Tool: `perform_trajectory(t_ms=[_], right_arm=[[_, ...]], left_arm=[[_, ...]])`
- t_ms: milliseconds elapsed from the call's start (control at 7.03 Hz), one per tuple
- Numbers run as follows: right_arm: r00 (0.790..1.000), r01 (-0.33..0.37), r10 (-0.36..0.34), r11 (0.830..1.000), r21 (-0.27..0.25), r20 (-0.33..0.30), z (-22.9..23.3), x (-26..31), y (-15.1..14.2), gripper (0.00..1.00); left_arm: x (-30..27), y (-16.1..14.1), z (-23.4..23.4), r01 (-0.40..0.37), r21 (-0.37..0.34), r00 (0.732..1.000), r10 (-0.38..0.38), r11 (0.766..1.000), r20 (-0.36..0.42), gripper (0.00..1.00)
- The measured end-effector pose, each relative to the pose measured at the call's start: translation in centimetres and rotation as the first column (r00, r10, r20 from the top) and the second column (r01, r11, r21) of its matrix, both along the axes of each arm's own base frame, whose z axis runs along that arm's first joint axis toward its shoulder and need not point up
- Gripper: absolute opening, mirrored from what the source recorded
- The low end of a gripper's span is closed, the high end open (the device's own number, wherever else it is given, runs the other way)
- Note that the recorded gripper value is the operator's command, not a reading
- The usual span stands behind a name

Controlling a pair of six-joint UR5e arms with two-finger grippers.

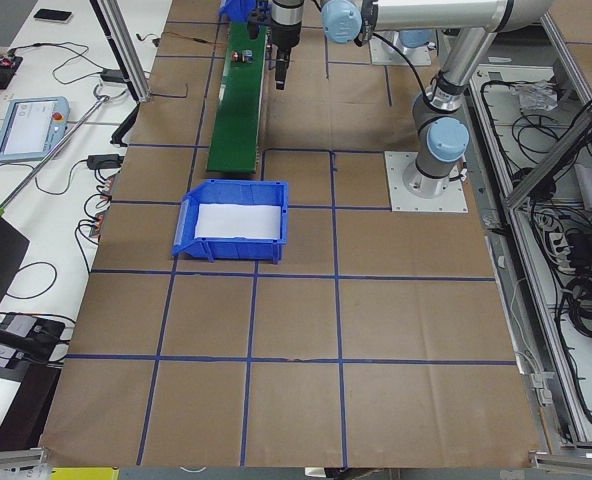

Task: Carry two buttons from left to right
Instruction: 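Move the right gripper to the red button and grasp it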

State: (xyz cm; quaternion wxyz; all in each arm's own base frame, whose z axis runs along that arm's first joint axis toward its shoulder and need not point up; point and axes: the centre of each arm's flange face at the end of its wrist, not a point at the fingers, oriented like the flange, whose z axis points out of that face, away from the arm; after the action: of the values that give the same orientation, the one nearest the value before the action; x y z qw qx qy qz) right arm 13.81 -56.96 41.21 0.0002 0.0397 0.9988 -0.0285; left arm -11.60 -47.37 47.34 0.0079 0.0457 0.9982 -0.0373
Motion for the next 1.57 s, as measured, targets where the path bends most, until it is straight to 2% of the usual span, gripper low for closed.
perform_trajectory(t_ms=[142,427,569,996,1281,1423,1565], right_arm=[[1.0,0.002,-0.002,1.0,0.006,0.002,-1.3,-0.1,-0.9,0.99],[1.0,-0.003,0.004,0.997,-0.079,0.005,-3.0,-0.1,-3.4,0.99],[1.0,-0.006,0.006,0.995,-0.096,0.004,-3.9,-0.1,-4.2,0.99],[1.0,-0.005,0.005,0.998,-0.059,0.005,-7.3,-0.1,-5.6,0.99],[1.0,-0.002,0.002,1.0,-0.004,0.013,-11.6,-0.1,-7.1,0.99],[1.0,-0.005,0.005,1.0,0.01,0.012,-13.9,0.0,-7.8,0.96],[1.0,-0.008,0.008,1.0,0.017,0.013,-15.9,0.0,-8.2,0.46]], left_arm=[[0.0,0.0,0.0,0.0,0.0,1.0,0.0,1.0,0.0,1.0],[0.0,0.0,0.0,0.0,0.0,1.0,0.0,1.0,0.0,1.0],[0.0,0.0,0.0,0.0,0.0,1.0,0.0,1.0,0.0,1.0],[0.0,0.0,0.0,0.0,0.0,1.0,0.0,1.0,0.0,1.0],[0.0,0.0,0.0,0.0,0.0,1.0,0.0,1.0,0.0,1.0],[0.0,0.0,0.0,0.0,0.0,1.0,0.0,1.0,0.0,1.0],[0.0,0.0,0.0,-0.001,0.0,1.0,0.001,1.0,0.0,1.0]])
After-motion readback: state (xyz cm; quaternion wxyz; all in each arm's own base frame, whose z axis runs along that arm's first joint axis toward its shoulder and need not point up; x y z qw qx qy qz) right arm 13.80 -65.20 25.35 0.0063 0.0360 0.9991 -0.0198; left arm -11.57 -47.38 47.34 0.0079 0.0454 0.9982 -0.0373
